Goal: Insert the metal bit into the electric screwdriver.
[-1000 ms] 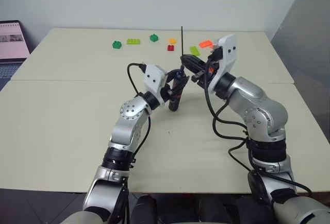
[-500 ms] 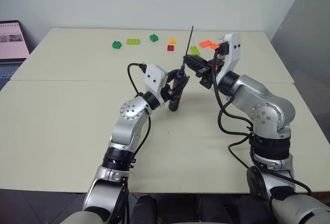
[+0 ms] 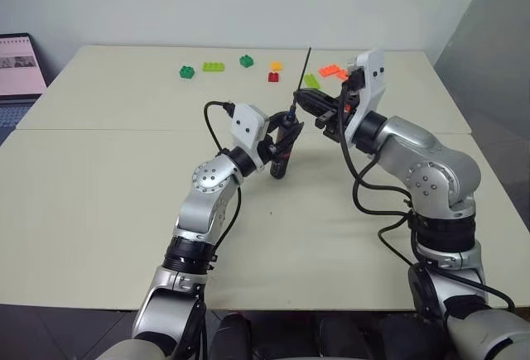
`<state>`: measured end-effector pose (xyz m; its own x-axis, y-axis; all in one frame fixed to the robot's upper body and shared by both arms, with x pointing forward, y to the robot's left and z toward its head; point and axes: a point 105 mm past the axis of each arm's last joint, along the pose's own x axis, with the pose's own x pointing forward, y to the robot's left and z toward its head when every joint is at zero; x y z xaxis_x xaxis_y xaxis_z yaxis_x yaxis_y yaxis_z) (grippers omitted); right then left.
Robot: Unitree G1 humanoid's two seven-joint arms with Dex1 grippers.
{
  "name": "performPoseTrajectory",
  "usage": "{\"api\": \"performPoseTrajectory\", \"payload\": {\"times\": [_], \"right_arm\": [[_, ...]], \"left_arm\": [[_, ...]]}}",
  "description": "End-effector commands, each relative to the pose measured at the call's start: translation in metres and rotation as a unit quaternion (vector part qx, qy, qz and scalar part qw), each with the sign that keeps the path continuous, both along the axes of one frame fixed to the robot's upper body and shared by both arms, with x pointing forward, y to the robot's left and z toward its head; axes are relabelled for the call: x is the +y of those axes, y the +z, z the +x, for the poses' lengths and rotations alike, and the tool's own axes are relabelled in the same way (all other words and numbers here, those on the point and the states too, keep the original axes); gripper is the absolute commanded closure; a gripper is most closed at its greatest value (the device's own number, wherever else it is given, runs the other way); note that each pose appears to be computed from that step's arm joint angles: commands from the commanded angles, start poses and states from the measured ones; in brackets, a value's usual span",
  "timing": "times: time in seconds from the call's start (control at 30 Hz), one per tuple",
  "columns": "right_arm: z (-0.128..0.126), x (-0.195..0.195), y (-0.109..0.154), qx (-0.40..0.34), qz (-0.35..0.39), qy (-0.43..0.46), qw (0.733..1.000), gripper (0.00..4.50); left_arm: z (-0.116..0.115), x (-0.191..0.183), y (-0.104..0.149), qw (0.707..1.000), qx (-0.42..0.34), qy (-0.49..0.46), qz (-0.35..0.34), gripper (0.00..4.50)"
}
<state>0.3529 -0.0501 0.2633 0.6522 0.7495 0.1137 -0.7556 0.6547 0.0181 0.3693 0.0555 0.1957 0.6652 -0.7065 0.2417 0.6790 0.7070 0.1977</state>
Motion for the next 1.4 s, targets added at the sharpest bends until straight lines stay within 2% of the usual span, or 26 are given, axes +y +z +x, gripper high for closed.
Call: {"api": "performPoseTrajectory", "payload": {"times": [0.03,0.53,1.4], "right_arm": [[0.004,-0.002,0.011,-0.018,-0.012,0.007,1.000,4.50],[-0.001,-0.010,0.017,-0.014,-0.006,-0.037,0.999,4.50],[-0.011,0.003,0.004,-0.002,-0.043,-0.048,0.998,4.50]], "left_arm": [[-0.001,0.005,0.005,1.000,-0.018,0.007,0.012,2.86],[0.002,0.009,0.007,1.000,-0.022,0.019,0.010,2.86],[0.000,0.007,0.008,1.000,-0.025,0.015,0.011,2.86]]}}
